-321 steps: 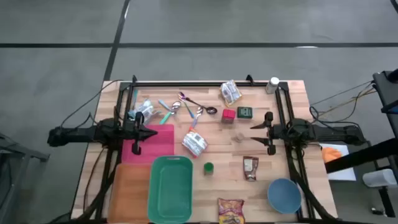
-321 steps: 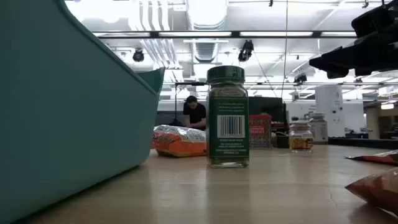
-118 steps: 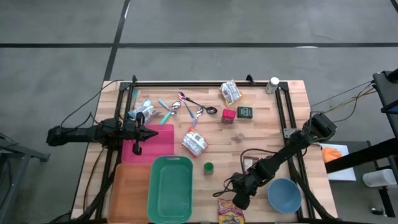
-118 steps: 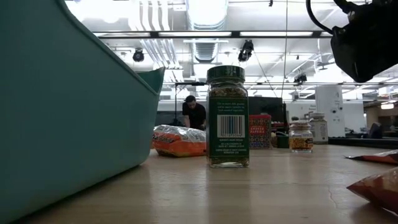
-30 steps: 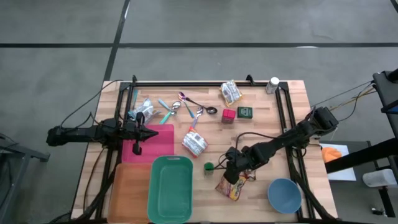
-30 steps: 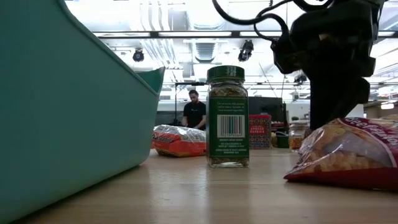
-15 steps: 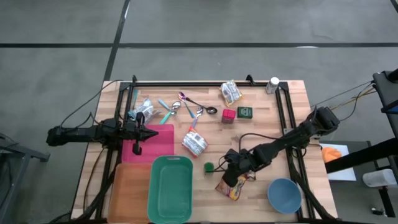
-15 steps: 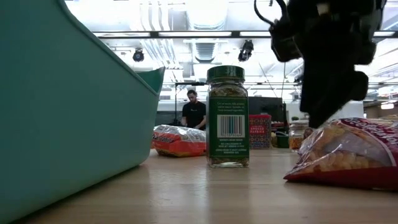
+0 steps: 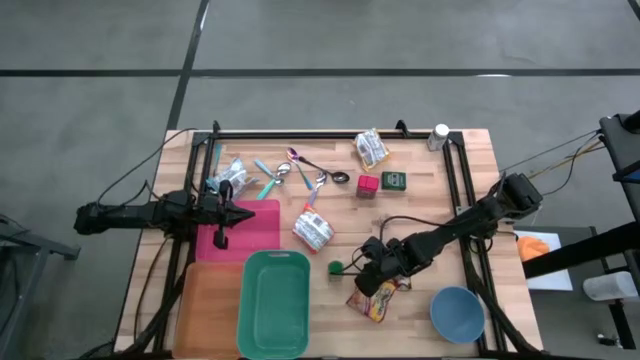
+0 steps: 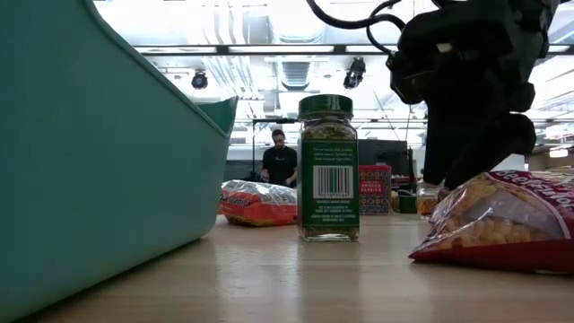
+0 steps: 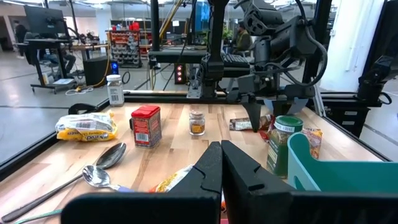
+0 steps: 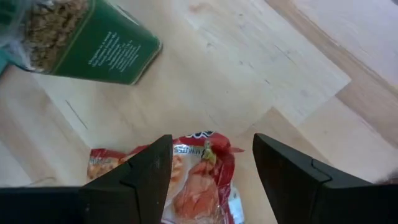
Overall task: Pick & Place Food Item
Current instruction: Put the red noodle pack into the green bin
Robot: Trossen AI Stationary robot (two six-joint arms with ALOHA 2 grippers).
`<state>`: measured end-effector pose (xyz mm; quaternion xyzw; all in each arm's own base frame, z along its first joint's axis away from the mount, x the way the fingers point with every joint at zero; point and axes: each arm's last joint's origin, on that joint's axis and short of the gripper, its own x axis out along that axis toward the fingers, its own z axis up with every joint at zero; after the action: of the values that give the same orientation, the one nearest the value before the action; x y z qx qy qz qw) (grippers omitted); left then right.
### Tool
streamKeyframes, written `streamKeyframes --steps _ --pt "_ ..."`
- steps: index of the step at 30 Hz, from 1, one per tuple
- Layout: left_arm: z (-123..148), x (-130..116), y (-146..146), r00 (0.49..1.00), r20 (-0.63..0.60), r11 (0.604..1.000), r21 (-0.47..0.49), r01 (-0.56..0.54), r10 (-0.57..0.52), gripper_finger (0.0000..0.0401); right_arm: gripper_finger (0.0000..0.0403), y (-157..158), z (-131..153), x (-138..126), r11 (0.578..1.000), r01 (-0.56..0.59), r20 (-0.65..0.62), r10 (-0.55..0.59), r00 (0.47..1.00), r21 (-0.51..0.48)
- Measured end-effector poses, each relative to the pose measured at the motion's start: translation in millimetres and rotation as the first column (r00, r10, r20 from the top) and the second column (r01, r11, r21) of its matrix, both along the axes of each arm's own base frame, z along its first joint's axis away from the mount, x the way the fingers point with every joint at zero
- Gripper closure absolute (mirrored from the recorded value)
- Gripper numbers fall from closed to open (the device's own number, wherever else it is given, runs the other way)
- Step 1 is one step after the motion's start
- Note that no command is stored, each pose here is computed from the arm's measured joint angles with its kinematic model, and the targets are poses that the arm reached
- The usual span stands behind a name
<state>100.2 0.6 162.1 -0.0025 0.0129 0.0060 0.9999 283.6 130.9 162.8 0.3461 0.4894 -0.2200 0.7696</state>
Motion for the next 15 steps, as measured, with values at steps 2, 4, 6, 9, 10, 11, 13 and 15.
streamKeyframes --steps 2,4,6,9,10,11,13,15 --pt "0.0 0.0 0.0 1.000 0.000 1.000 0.000 0.000 0.000 0.0401 0.0183 0.7 -2.1 1.2 1.000 0.000 0.001 0.000 1.000 0.002" --pt "0.0 0.0 0.0 1.000 0.000 1.000 0.000 0.000 0.000 0.0401 0.0183 2.4 -6.4 1.7 1.000 -0.006 -0.011 0.006 1.000 0.002" --pt "0.0 0.0 0.0 1.000 0.000 1.000 0.000 0.000 0.000 0.0401 0.0183 4.8 -10.9 2.6 1.000 -0.009 -0.024 0.009 1.000 0.019" --pt "0.0 0.0 0.0 1.000 0.000 1.000 0.000 0.000 0.000 0.0401 0.0183 7.2 -17.0 2.9 1.000 -0.004 -0.045 0.005 0.999 0.021" --pt "0.0 0.0 0.0 1.000 0.000 1.000 0.000 0.000 0.000 0.0401 0.0183 7.5 -17.4 2.7 1.000 -0.004 -0.046 0.005 0.999 0.021" --pt "0.0 0.0 0.0 1.000 0.000 1.000 0.000 0.000 0.000 0.0401 0.0183 7.8 -17.4 2.7 1.000 -0.003 -0.045 0.004 0.999 0.022" --pt "0.0 0.0 0.0 1.000 0.000 1.000 0.000 0.000 0.000 0.0401 0.0183 8.2 -17.2 3.1 1.000 -0.004 -0.042 0.005 0.999 0.024" --pt "0.0 0.0 0.0 1.000 0.000 1.000 0.000 0.000 0.000 0.0401 0.0185 8.5 -17.3 2.6 1.000 -0.005 -0.045 0.006 0.999 0.024"
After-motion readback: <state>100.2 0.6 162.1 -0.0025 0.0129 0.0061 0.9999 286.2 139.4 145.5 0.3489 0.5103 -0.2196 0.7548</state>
